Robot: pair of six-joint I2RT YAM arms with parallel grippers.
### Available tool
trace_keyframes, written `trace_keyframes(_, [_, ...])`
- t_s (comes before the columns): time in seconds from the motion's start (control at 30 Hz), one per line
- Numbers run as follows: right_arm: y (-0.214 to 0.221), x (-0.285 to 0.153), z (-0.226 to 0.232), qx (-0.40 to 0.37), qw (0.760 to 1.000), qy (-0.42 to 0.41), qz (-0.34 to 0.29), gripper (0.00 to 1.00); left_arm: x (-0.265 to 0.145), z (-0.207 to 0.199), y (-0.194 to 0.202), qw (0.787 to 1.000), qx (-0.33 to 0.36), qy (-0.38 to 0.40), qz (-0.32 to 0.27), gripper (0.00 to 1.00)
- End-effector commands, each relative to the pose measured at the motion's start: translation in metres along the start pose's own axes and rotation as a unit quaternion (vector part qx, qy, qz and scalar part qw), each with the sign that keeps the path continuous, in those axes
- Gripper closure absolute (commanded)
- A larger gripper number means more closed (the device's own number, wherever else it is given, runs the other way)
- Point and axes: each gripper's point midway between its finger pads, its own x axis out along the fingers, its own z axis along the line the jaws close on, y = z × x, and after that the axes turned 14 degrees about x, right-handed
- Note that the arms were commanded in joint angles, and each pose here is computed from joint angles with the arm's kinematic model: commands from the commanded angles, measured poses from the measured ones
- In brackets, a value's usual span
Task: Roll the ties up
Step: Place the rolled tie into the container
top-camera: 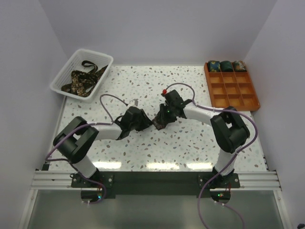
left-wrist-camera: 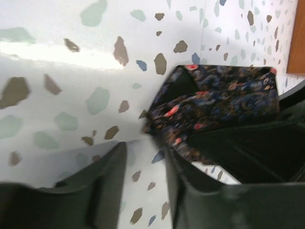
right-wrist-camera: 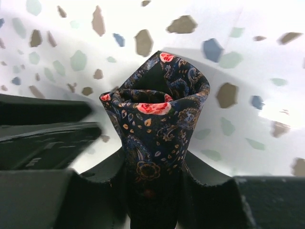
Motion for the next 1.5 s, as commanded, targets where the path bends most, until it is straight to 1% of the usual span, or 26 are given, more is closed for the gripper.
trace_keyframes(0.0, [-0.032, -0.031, -0.007, -0.038, 0.996, 0.052, -0.059, 0.94, -0.025, 0.031, -0.023, 0.998, 0.021, -0.064, -0.02, 0.52])
trace_keyframes(0.03, [-0.034, -0.037, -0.008, -0.042, 0.996, 0.062, -0.056, 0.95, -0.04, 0.025, -0.042, 0.997, 0.032, -0.057, -0.041, 0.41])
trace_keyframes(0.07, [-0.039, -0.043, -0.011, -0.048, 0.994, 0.074, -0.064, 0.96, -0.048, 0.026, -0.054, 0.996, 0.038, -0.064, -0.057, 0.36])
trace_keyframes(0.1, [-0.047, -0.053, -0.016, -0.058, 0.991, 0.097, -0.075, 0.97, -0.066, 0.03, -0.071, 0.993, 0.053, -0.072, -0.075, 0.25])
trace_keyframes(0.17, [-0.057, -0.064, -0.024, -0.065, 0.987, 0.123, -0.086, 0.99, -0.087, 0.029, -0.099, 0.988, 0.07, -0.084, -0.11, 0.15])
trace_keyframes(0.2, [-0.061, -0.07, -0.028, -0.073, 0.984, 0.134, -0.088, 0.99, -0.098, 0.038, -0.109, 0.985, 0.075, -0.102, -0.117, 0.1])
trace_keyframes(0.23, [-0.069, -0.08, -0.034, -0.076, 0.98, 0.159, -0.096, 0.99, -0.118, 0.038, -0.125, 0.979, 0.101, -0.113, -0.136, 0.03])
trace_keyframes(0.27, [-0.076, -0.088, -0.043, -0.078, 0.976, 0.177, -0.101, 1.0, -0.128, 0.04, -0.133, 0.975, 0.114, -0.123, -0.143, 0.01])
trace_keyframes(0.3, [-0.077, -0.095, -0.053, -0.078, 0.972, 0.201, -0.098, 1.0, -0.138, 0.044, -0.141, 0.971, 0.125, -0.136, -0.15, 0.0])
trace_keyframes(0.33, [-0.087, -0.104, -0.057, -0.076, 0.968, 0.214, -0.11, 1.0, -0.154, 0.044, -0.148, 0.965, 0.155, -0.147, -0.153, 0.0])
trace_keyframes(0.37, [-0.096, -0.112, -0.071, -0.065, 0.965, 0.228, -0.115, 1.0, -0.164, 0.051, -0.154, 0.958, 0.164, -0.172, -0.16, 0.0])
trace_keyframes(0.4, [-0.1, -0.12, -0.079, -0.057, 0.962, 0.239, -0.116, 1.0, -0.178, 0.053, -0.158, 0.951, 0.187, -0.185, -0.161, 0.0])
trace_keyframes(0.47, [-0.116, -0.14, -0.101, -0.037, 0.954, 0.264, -0.135, 1.0, -0.193, 0.061, -0.162, 0.942, 0.2, -0.21, -0.17, 0.0])
trace_keyframes(0.53, [-0.127, -0.154, -0.115, -0.027, 0.95, 0.276, -0.145, 1.0, -0.208, 0.061, -0.164, 0.935, 0.221, -0.214, -0.175, 0.0])
trace_keyframes(0.67, [-0.153, -0.176, -0.145, 0.032, 0.957, 0.241, -0.161, 1.0, -0.228, 0.071, -0.164, 0.918, 0.259, -0.24, -0.177, 0.0])
trace_keyframes(0.7, [-0.16, -0.179, -0.149, 0.043, 0.956, 0.234, -0.169, 1.0, -0.235, 0.069, -0.167, 0.915, 0.262, -0.24, -0.191, 0.0])
trace_keyframes(0.8, [-0.174, -0.182, -0.169, 0.077, 0.955, 0.223, -0.177, 1.0, -0.223, 0.077, -0.151, 0.915, 0.27, -0.222, -0.199, 0.0])
trace_keyframes(0.83, [-0.178, -0.184, -0.179, 0.09, 0.955, 0.222, -0.177, 1.0, -0.22, 0.081, -0.148, 0.915, 0.27, -0.227, -0.196, 0.0])
trace_keyframes(0.93, [-0.184, -0.179, -0.195, 0.094, 0.955, 0.235, -0.158, 1.0, -0.215, 0.088, -0.142, 0.913, 0.273, -0.24, -0.182, 0.0])
trace_keyframes(1.0, [-0.19, -0.175, -0.2, 0.081, 0.956, 0.238, -0.15, 1.0, -0.216, 0.087, -0.142, 0.912, 0.276, -0.243, -0.184, 0.0])
trace_keyframes(1.03, [-0.193, -0.18, -0.214, 0.09, 0.953, 0.245, -0.151, 1.0, -0.217, 0.088, -0.142, 0.911, 0.276, -0.245, -0.184, 0.0])
trace_keyframes(1.2, [-0.201, -0.177, -0.232, 0.071, 0.961, 0.234, -0.132, 1.0, -0.214, 0.087, -0.137, 0.911, 0.281, -0.243, -0.177, 0.0])
trace_keyframes(1.3, [-0.202, -0.169, -0.245, 0.073, 0.961, 0.239, -0.118, 1.0, -0.212, 0.087, -0.135, 0.912, 0.284, -0.242, -0.171, 0.0])
trace_keyframes(1.33, [-0.201, -0.163, -0.251, 0.062, 0.962, 0.242, -0.108, 1.0, -0.211, 0.088, -0.135, 0.912, 0.284, -0.243, -0.171, 0.0])
trace_keyframes(1.43, [-0.201, -0.159, -0.256, 0.065, 0.962, 0.248, -0.098, 1.0, -0.209, 0.089, -0.133, 0.912, 0.285, -0.244, -0.166, 0.0])
trace_keyframes(1.47, [-0.199, -0.157, -0.265, 0.068, 0.957, 0.266, -0.095, 1.0, -0.209, 0.089, -0.133, 0.912, 0.285, -0.245, -0.165, 0.0])
